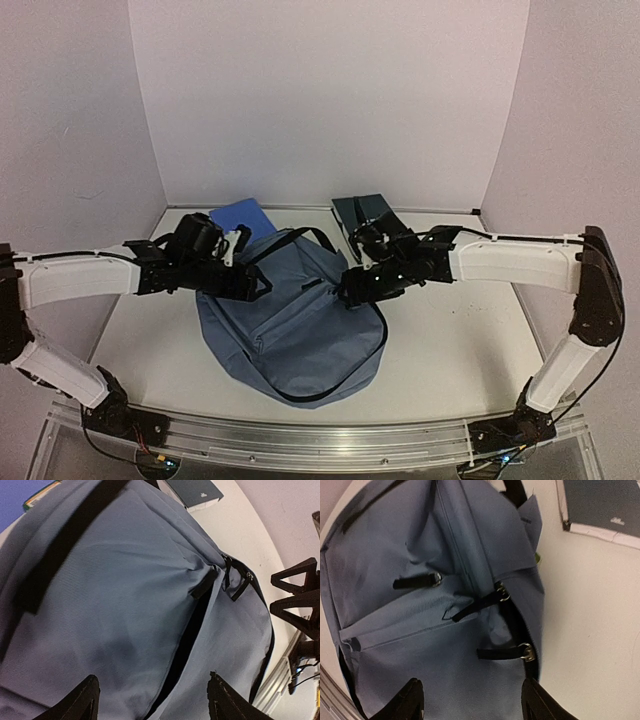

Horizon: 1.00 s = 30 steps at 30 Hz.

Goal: Pack the student bag
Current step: Place the student bag at the center of the board, then unzip the student bag at the center of the board.

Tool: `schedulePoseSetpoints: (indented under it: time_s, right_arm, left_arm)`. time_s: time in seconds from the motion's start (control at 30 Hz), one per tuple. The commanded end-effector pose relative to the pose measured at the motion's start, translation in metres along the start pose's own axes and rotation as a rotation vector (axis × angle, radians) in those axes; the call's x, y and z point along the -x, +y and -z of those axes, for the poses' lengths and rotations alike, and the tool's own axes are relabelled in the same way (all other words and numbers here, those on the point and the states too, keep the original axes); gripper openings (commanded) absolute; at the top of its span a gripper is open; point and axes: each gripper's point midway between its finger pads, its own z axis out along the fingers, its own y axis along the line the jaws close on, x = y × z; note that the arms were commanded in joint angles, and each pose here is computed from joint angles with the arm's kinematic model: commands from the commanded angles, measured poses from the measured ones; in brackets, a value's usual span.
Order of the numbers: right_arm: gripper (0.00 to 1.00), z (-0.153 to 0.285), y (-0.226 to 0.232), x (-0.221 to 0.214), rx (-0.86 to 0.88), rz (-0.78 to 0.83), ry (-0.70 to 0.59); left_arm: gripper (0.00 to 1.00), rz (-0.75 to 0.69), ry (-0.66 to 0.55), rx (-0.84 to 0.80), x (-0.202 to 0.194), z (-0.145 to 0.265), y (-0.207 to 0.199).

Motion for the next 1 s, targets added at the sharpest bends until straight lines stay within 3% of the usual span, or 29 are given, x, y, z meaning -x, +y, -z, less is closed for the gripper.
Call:
schedulePoseSetpoints:
  time_s: [0.0, 0.3, 0.4, 0.5, 0.83, 0.97]
  right_arm:
    - [0.6, -0.003, 0.004, 0.008, 0.02, -0.187, -0.024]
    - [0.47, -0.023, 0.007, -0.009, 0.107, -0.47, -0.039]
    - [0.46, -0.028, 0.006, -0.013, 0.121, -0.522, -0.042]
    - [0.46, -0.032, -0.001, -0.014, 0.094, -0.553, -0.064]
    - [0.4, -0.049, -0.015, -0.001, 0.007, -0.573, -0.151]
    - [0.36, -0.057, -0.019, -0.002, -0.019, -0.58, -0.155]
  left_arm:
    - [0.72, -0.148, -0.046, 0.092, 0.018, -0.031, -0.022]
    - [0.71, -0.218, -0.015, 0.094, 0.023, -0.07, -0.041]
    - [0.65, -0.225, -0.003, 0.102, 0.022, -0.077, -0.041]
    - [0.57, -0.229, 0.003, 0.093, 0.02, -0.082, -0.043]
    - [0.46, -0.224, 0.033, 0.055, 0.013, -0.097, -0.048]
    - [0.36, -0.212, 0.037, 0.057, 0.011, -0.101, -0.047]
